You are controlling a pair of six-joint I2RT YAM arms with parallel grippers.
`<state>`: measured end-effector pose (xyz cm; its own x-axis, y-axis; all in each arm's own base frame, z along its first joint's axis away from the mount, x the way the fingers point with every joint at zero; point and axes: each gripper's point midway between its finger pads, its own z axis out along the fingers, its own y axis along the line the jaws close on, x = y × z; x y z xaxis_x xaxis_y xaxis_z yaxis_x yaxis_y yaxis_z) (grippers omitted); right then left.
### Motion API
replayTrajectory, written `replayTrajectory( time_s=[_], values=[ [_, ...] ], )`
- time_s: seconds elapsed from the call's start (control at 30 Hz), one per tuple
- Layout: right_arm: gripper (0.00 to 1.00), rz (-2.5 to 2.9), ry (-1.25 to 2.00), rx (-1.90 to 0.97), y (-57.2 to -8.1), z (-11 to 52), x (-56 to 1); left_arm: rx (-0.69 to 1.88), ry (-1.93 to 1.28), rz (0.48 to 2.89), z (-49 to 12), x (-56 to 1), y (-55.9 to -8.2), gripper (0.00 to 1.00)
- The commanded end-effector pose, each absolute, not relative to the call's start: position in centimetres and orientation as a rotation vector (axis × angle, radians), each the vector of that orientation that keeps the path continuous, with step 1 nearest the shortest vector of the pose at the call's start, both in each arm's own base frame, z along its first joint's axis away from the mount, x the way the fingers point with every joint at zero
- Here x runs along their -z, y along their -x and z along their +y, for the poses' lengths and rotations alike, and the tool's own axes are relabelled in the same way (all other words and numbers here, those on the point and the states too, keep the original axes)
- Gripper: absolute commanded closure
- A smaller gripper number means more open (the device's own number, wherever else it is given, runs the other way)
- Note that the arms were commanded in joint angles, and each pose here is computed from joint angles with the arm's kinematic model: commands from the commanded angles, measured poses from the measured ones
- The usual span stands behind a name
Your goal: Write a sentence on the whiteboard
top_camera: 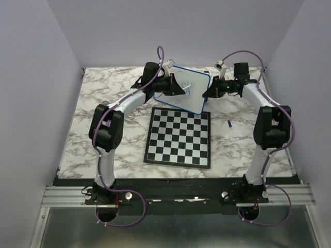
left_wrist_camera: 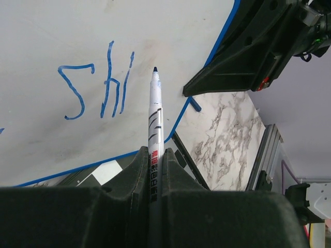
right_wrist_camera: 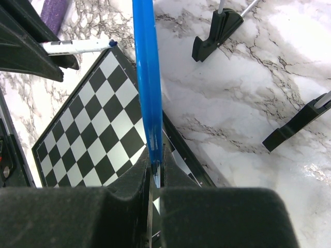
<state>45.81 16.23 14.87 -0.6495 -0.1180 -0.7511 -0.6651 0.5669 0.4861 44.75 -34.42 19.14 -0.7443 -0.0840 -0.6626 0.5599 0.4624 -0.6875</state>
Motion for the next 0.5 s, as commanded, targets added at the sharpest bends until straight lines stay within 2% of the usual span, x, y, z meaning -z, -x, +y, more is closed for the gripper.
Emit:
replayTrajectory(
  time_s=[0.0, 0.47],
  values=[
    [1.00, 2.067, 0.675, -1.061, -45.7, 16.9, -16.4, 1.326, -0.398, 2.078, -35.1, -18.7, -45.3, 1.00],
    [1.00, 2.068, 0.676, -1.060, -45.7, 17.0, -16.4, 1.327, -0.400, 2.137, -35.0, -16.5, -44.9, 1.00]
  ],
)
